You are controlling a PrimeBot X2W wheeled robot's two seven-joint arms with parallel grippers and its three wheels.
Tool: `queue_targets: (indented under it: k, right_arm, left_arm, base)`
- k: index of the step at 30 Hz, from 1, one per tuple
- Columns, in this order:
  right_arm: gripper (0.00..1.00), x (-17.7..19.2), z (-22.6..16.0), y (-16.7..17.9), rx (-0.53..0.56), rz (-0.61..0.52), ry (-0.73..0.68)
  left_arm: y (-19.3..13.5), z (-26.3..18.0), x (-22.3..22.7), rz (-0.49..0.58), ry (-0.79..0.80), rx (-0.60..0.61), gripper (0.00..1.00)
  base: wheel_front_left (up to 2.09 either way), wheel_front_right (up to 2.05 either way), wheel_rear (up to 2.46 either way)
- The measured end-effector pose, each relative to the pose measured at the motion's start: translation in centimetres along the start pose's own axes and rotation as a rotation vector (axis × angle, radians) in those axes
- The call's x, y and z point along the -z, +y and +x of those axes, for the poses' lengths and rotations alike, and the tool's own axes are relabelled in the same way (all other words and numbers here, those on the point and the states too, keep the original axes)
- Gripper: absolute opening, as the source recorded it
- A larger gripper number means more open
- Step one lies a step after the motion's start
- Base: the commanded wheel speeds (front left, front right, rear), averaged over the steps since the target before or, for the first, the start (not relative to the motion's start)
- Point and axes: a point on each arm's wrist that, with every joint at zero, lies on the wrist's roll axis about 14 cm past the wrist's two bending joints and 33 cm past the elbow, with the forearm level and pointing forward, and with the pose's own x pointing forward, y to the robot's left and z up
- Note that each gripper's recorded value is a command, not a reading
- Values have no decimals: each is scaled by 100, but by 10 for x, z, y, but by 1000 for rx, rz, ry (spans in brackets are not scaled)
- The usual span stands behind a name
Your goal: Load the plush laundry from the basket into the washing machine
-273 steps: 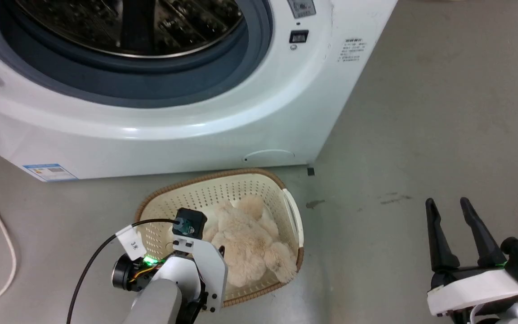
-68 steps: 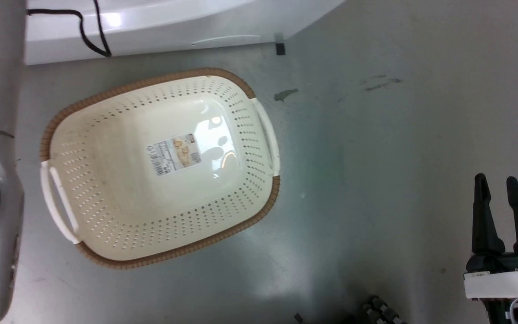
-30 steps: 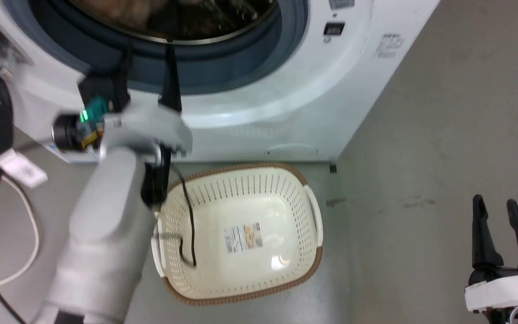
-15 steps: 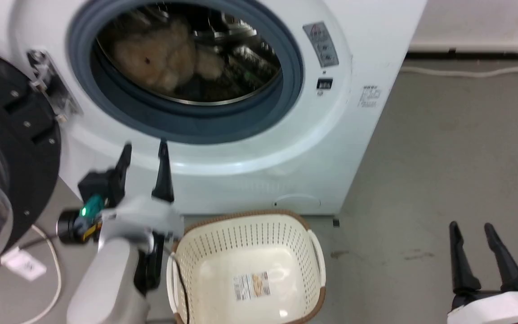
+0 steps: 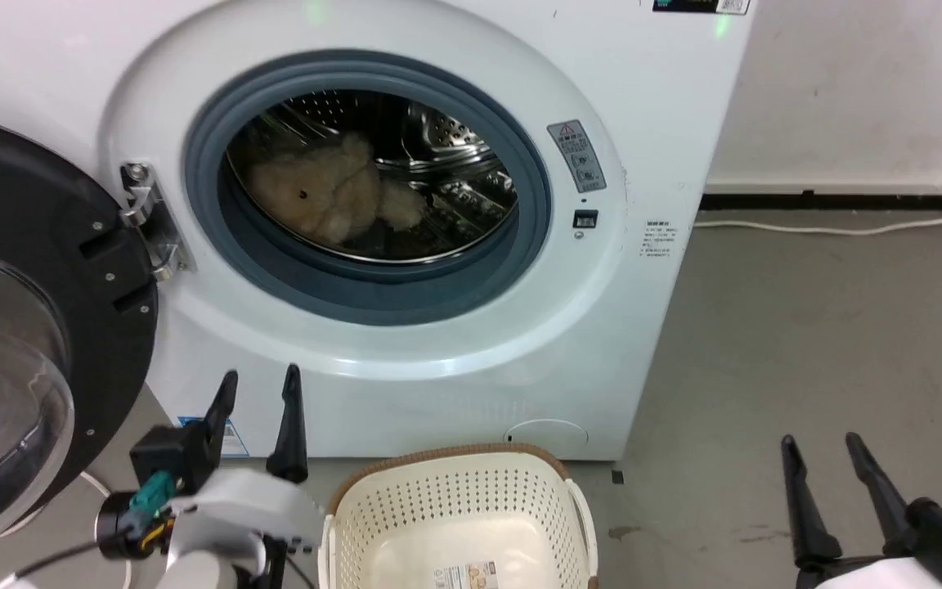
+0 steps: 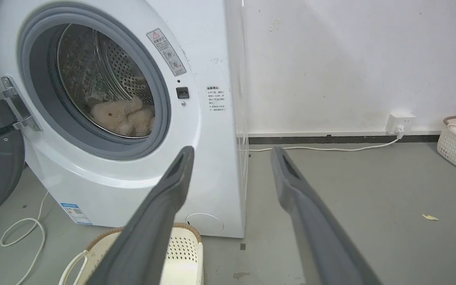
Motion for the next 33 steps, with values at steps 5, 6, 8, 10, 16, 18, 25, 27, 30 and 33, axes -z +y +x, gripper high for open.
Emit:
queue_targets:
  k: [5,6,8,10,16,18,25,27,30,33]
  right_arm:
    - [100,-2,-2,10,-30,-11,-8]
    - [100,-2,-3,10,-32,-10,-8]
    - [100,-2,-5,12,-38,-13,-7]
    - [100,-4,-6,14,-45,-16,-12]
    - [100,-6,-8,20,-62,-16,-19]
    - [100,-6,-9,21,-65,-16,-20]
    - [100,-2,-15,26,-79,-16,-7]
    - [100,-1,-17,26,-81,-16,-2]
    - [100,-1,-17,27,-83,-15,-4]
    - [100,0,-18,27,-85,-15,-1]
  left_arm:
    - [7,-19,-2,-16,-3,-26,100]
    - [9,-23,-2,-16,-2,-31,100]
    - [13,-29,-5,-20,-9,-46,100]
    - [15,-36,-6,-20,-13,-52,100]
    - [23,-52,-3,-24,-3,-81,100]
    - [27,-58,0,-7,13,-90,100]
    - [30,-71,3,21,44,-84,100]
    - [28,-74,4,21,57,-73,100]
    - [23,-75,5,19,68,-51,100]
    - [20,-76,4,14,64,-38,100]
  base:
    - [0,0,0]
    - [0,0,0]
    - [0,0,0]
    - [0,0,0]
    - [0,0,0]
    - [0,0,0]
    - [0,0,0]
    - [0,0,0]
    - [0,0,0]
    - [0,0,0]
